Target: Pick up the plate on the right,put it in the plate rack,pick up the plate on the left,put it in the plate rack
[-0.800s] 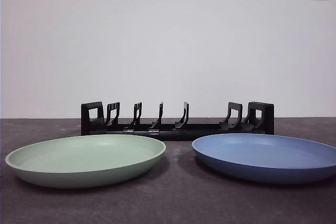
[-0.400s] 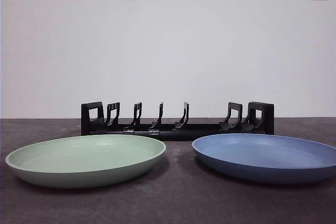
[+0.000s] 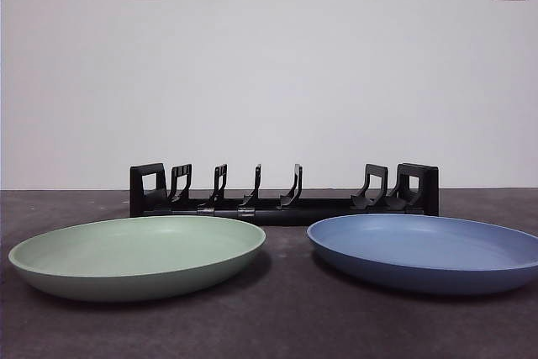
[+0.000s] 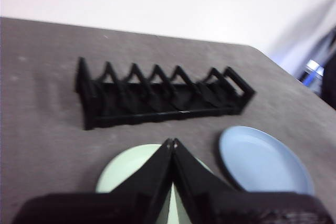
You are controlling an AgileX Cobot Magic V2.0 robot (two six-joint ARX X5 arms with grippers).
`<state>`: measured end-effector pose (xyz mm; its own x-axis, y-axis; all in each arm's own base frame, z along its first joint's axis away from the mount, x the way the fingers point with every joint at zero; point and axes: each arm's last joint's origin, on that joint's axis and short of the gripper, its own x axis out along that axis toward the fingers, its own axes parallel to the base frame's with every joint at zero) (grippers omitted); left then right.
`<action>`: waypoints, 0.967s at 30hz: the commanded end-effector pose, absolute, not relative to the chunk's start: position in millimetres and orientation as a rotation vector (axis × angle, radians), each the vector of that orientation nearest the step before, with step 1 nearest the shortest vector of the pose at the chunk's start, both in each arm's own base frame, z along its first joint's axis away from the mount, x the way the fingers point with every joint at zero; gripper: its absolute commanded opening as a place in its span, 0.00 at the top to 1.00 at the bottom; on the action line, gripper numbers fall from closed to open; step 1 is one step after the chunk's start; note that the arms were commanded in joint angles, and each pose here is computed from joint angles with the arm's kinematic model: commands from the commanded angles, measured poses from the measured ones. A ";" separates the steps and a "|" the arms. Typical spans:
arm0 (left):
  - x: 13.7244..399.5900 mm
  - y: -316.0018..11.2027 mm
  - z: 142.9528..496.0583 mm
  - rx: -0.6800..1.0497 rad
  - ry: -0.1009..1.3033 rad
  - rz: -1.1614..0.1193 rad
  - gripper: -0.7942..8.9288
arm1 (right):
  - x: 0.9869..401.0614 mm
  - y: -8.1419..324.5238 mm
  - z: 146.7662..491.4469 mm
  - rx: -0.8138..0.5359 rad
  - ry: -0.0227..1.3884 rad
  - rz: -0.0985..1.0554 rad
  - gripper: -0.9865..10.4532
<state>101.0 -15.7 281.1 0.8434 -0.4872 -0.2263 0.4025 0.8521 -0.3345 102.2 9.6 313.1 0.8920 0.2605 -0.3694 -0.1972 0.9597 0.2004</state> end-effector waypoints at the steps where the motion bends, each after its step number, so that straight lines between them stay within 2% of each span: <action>1: 101.3 -16.8 294.1 -0.260 0.335 -0.527 0.93 | 104.1 10.3 333.2 0.079 0.441 0.282 0.92; 10: 95.8 -18.0 338.3 -0.161 0.418 -0.589 0.93 | 110.3 11.2 371.6 0.001 0.591 0.331 0.92; 15: 94.4 -18.8 360.0 -0.131 0.442 -0.602 0.93 | 116.5 12.3 374.1 0.016 0.633 0.361 0.92; 19: 95.9 -20.1 360.0 -0.133 0.463 -0.618 0.91 | 117.5 12.4 372.9 0.017 0.647 0.367 0.91; 20: 95.8 -20.4 360.1 -0.136 0.463 -0.632 0.88 | 117.5 12.4 372.9 0.018 0.647 0.367 0.91; 21: 95.6 -21.0 360.7 -0.140 0.457 -0.656 0.77 | 117.5 12.4 373.0 0.018 0.646 0.368 0.90; 22: 95.6 -21.6 361.5 -0.144 0.448 -0.681 0.59 | 117.7 12.5 373.0 0.018 0.646 0.368 0.82; 23: 95.7 -22.1 362.2 -0.144 0.440 -0.697 0.37 | 117.6 12.7 373.1 0.024 0.645 0.377 0.67; 24: 95.8 -22.6 362.7 -0.139 0.434 -0.703 0.25 | 117.5 13.2 373.2 0.030 0.644 0.392 0.50; 25: 95.5 -23.3 362.8 -0.124 0.428 -0.721 0.24 | 117.5 13.5 373.3 0.036 0.644 0.404 0.36; 26: 95.3 -24.1 362.9 -0.119 0.425 -0.740 0.24 | 117.5 13.7 373.2 0.040 0.644 0.409 0.32; 29: 97.5 -26.8 362.4 -0.102 0.428 -0.769 0.24 | 117.7 14.4 373.3 0.049 0.644 0.434 0.32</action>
<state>97.1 -26.4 361.4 0.6383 -0.6870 -0.3472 0.6344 0.7250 -0.2681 117.7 14.2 371.9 0.7095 0.4024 -0.5785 -0.3711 0.9113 0.1787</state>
